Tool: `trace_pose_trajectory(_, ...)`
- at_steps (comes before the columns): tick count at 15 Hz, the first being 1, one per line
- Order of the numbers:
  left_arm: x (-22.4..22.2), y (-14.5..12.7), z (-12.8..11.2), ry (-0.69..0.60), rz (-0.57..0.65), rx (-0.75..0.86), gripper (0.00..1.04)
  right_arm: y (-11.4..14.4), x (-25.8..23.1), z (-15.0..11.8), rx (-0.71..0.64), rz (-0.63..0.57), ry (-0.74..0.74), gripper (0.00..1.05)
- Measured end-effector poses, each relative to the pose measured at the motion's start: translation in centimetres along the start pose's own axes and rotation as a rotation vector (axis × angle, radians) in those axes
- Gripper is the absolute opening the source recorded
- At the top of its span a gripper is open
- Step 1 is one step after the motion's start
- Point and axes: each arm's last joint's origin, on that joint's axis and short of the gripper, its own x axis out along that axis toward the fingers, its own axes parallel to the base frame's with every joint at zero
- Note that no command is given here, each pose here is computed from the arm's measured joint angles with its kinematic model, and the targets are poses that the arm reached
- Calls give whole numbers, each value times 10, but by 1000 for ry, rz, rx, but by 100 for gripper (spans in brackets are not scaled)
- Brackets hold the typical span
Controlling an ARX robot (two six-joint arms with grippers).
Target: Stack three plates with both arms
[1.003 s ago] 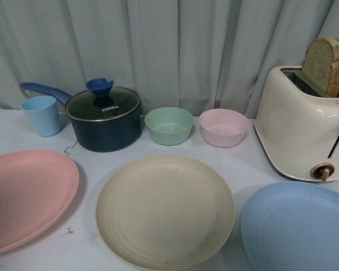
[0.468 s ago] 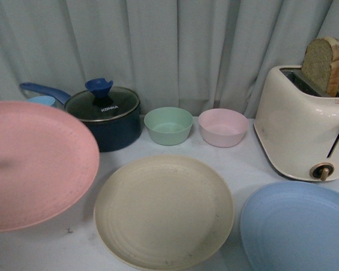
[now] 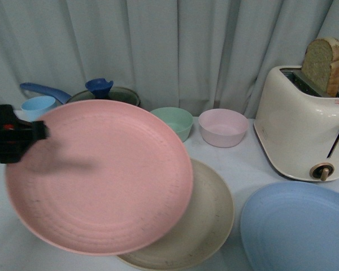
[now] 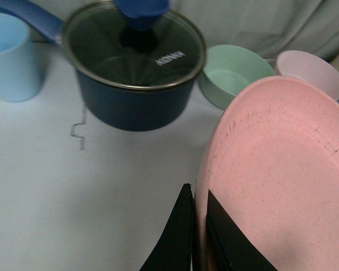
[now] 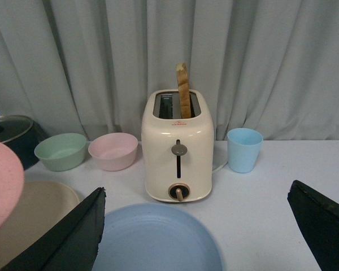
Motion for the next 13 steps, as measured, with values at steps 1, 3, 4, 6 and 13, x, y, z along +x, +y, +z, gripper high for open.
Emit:
trace_pose_trajectory(1, 16, -19, -5, 28, -38, 14, 3, 0, 0, 0, 0, 0, 0, 98)
trace_pose_trajectory(3, 38, -36, -13, 61, -54, 10, 3, 0, 0, 0, 0, 0, 0, 98)
trace_pose_trajectory(4, 45, -37, -16, 64, -50, -12, 3, 0, 0, 0, 0, 0, 0, 98)
trace_pose_trajectory(6, 54, -43, -24, 80, -46, -30, 3, 0, 0, 0, 0, 0, 0, 98)
trace_pose_trajectory(13, 64, -41, -38, 96, -19, -28, 3, 0, 0, 0, 0, 0, 0, 98)
